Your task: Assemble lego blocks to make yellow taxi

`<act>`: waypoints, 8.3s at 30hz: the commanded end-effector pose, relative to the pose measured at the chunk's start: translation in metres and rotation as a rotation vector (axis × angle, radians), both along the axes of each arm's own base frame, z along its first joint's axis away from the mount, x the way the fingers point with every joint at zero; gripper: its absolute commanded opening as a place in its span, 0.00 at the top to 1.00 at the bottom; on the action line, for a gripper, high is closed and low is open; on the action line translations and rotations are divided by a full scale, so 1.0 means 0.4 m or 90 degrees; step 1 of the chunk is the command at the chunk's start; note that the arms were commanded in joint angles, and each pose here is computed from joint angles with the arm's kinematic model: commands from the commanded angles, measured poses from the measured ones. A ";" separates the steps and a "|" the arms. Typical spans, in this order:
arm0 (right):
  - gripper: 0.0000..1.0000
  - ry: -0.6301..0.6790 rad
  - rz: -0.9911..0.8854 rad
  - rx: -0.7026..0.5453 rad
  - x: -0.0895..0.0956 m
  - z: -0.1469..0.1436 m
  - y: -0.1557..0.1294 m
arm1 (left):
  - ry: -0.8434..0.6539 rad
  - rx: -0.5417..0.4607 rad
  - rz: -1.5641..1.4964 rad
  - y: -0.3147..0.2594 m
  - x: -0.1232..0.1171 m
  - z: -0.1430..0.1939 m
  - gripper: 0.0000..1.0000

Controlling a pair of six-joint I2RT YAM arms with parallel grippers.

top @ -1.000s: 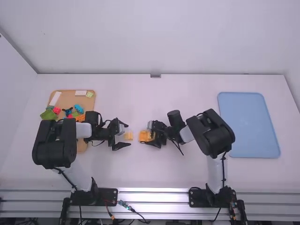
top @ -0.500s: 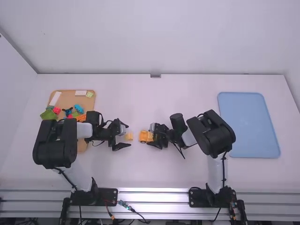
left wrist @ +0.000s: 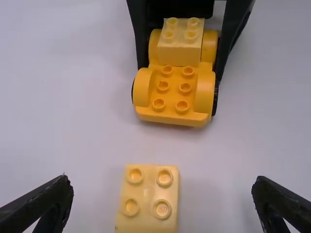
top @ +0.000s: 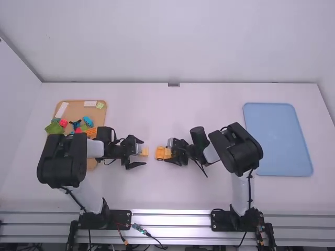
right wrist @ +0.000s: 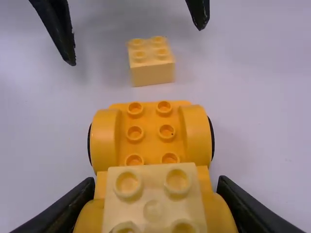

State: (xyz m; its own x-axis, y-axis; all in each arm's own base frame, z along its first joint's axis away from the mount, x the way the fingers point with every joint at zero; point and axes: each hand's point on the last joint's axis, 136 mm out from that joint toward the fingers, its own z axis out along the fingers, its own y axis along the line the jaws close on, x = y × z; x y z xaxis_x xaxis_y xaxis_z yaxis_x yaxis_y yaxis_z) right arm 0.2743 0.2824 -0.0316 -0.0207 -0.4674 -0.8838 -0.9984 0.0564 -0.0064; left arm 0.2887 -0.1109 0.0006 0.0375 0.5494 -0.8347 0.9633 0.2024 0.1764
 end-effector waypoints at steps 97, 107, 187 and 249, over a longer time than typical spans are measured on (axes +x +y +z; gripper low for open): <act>0.56 0.019 0.013 -0.081 -0.016 -0.065 -0.029 | 0.081 -0.042 -0.036 -0.067 0.004 0.068 0.98; 0.57 0.024 0.026 -0.063 -0.025 -0.055 -0.022 | 0.059 -0.032 -0.047 -0.155 -0.010 0.063 0.98; 0.59 0.006 0.054 -0.054 -0.040 -0.043 0.017 | 0.049 -0.010 -0.029 -0.191 0.012 0.139 0.91; 0.47 0.019 -0.035 -0.131 0.031 -0.082 -0.042 | 0.122 0.042 0.201 -0.120 0.116 0.192 0.50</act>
